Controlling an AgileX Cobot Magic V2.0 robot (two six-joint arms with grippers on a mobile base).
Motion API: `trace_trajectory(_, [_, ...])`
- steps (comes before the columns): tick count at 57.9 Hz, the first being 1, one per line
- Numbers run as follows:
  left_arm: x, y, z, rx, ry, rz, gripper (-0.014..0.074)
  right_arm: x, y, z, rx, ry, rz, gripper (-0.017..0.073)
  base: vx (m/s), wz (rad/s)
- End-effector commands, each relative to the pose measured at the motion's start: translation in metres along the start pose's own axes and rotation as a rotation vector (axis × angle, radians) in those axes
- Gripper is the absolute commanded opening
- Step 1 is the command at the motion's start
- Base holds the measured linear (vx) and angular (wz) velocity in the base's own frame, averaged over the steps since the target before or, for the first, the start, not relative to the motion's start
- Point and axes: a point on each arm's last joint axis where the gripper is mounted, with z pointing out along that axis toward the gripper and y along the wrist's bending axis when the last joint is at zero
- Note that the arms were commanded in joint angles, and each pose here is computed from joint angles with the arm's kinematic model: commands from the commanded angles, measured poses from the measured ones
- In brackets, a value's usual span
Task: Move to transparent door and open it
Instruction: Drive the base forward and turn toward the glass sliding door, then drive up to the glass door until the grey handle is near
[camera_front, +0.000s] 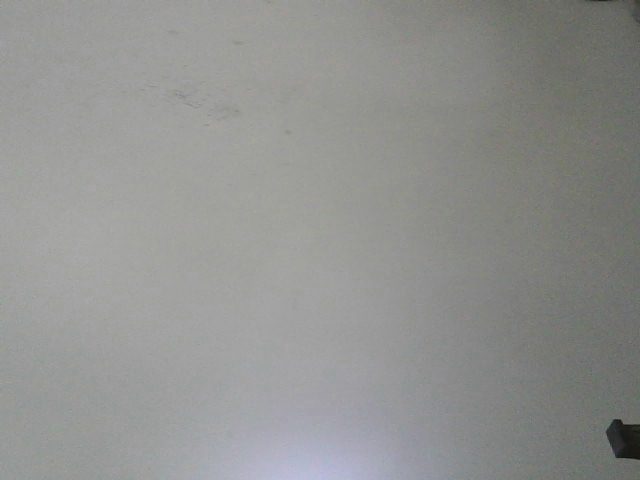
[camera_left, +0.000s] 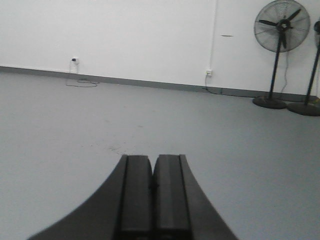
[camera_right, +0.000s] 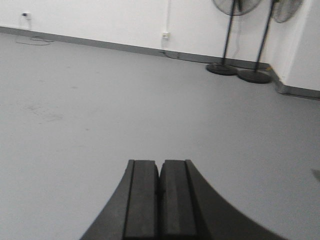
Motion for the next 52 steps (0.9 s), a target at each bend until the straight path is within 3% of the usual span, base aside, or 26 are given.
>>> trace_trajectory(1, [0.0029, -0.0002, 0.0016, 0.008, -0.043, -0.019, -0.0003, -0.0037, -0.0004, -0.0002, 0.011, -0.086, -0.003, -0.0005, 0.55, 0.46])
trace_trajectory(52, [0.0029, -0.0002, 0.0016, 0.008, -0.043, -0.019, -0.0003, -0.0036, -0.0004, -0.0002, 0.011, -0.085, -0.003, -0.0005, 0.58, 0.67])
